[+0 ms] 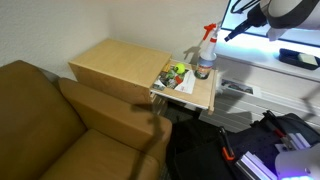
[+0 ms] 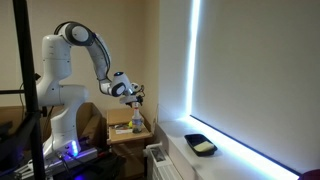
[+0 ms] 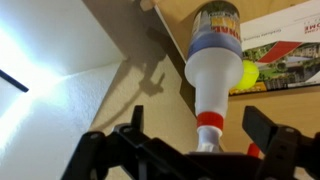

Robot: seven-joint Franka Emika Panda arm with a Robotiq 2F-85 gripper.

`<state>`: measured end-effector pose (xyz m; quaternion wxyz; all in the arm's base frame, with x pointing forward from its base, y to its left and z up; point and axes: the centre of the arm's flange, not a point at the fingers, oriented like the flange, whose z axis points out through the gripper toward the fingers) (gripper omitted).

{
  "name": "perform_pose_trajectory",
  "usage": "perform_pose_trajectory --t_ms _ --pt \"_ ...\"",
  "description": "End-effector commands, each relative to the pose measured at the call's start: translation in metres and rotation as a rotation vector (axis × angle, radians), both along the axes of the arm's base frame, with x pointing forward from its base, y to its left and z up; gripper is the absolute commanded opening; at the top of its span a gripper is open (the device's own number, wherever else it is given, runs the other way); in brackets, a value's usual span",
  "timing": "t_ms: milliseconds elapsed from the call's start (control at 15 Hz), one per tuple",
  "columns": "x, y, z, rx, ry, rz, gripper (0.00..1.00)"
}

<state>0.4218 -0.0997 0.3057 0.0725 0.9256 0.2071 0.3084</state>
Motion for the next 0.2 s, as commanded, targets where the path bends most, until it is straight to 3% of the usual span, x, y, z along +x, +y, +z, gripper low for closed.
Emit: perform_pose_trajectory --t_ms 0,67,133 --pt "-0.048 0.011 0.052 0.026 0.185 -0.082 1.0" --pt "-0.004 -0.002 -0.011 0.006 0.103 -0.05 1.0" --pt "-0.005 -0.004 -0.014 0.012 0.142 -0.061 1.0"
